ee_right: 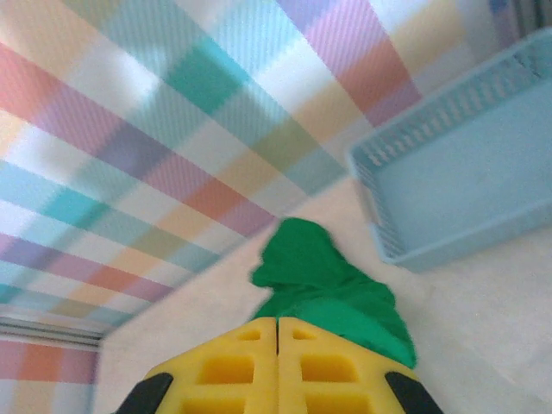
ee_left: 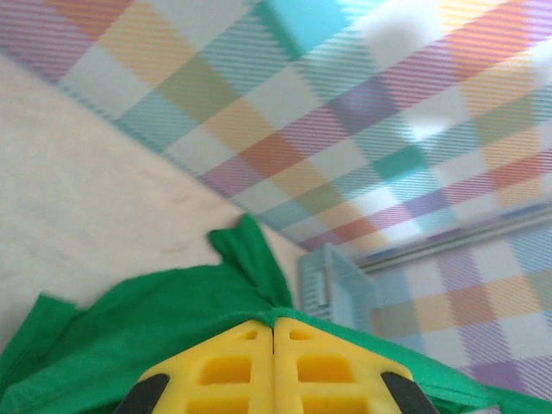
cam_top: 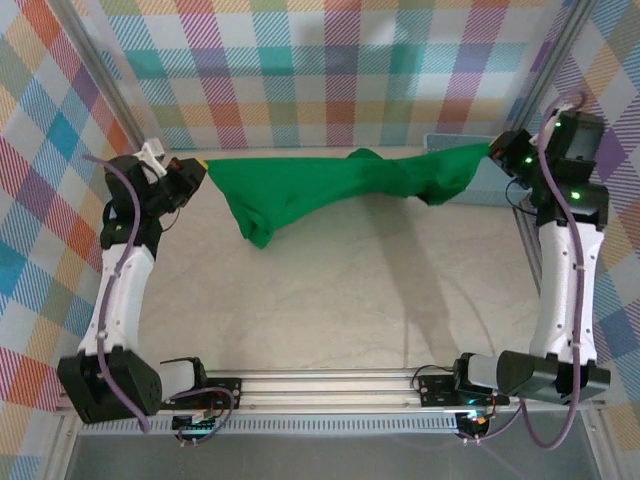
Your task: Fold the inside-out t-shirt
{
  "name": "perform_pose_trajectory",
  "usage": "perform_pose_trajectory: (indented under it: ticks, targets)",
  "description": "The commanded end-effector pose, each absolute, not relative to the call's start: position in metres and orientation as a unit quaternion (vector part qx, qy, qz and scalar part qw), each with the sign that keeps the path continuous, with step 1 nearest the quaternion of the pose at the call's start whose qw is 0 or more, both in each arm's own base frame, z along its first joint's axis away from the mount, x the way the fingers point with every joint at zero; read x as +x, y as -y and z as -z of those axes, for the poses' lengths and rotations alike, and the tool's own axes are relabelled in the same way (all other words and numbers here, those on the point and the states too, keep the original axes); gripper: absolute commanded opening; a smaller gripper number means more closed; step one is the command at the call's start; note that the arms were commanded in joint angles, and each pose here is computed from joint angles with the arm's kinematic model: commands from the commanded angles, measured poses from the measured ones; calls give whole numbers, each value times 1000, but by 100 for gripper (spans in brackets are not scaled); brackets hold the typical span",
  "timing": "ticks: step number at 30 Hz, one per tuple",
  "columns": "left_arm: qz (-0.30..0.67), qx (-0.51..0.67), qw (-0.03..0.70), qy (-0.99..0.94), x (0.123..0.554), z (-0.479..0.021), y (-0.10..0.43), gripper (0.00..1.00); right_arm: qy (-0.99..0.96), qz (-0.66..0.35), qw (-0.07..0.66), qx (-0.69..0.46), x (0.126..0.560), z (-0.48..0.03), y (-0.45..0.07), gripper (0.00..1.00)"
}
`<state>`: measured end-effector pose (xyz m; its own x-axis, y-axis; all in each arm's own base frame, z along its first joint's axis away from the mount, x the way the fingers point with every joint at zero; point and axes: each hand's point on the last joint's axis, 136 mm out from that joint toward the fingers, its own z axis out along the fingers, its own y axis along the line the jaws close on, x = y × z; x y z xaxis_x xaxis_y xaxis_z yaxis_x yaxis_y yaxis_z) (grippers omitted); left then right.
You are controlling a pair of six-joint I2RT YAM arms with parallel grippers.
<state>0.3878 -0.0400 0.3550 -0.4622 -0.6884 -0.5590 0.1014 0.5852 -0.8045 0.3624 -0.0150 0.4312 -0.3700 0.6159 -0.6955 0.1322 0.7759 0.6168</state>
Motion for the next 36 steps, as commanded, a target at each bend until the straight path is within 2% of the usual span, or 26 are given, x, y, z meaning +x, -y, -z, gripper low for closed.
perform_pose_trajectory:
  ticks: [1, 10, 14, 16, 20, 23, 29, 32, 36]
  targets:
    - [442, -163, 521, -712, 356, -411, 46, 0, -761, -284, 540, 221, 333, -480, 5, 0]
    - [412, -92, 645, -637, 266, -513, 52, 0, -664, -229, 689, 177, 238, -594, 5, 0]
    - [353, -119, 667, -645, 268, -518, 34, 0, -633, -189, 729, 178, 218, -620, 15, 0]
    - [334, -161, 614, -697, 304, -485, 24, 0, -648, -188, 715, 182, 240, -614, 19, 0]
    - [354, -207, 424, -808, 379, -394, 33, 0, -707, -229, 647, 167, 310, -575, 14, 0]
    - [353, -222, 351, -839, 408, -350, 39, 0, -734, -262, 606, 158, 347, -549, 8, 0]
    - [347, -247, 331, -842, 444, -336, 34, 0, -738, -304, 585, 143, 405, -532, 4, 0]
    - [386, -231, 350, -822, 463, -359, 42, 0, -736, -327, 576, 140, 428, -532, 2, 0]
    - [378, -215, 408, -803, 467, -394, 38, 0, -721, -353, 584, 121, 438, -548, -4, 0]
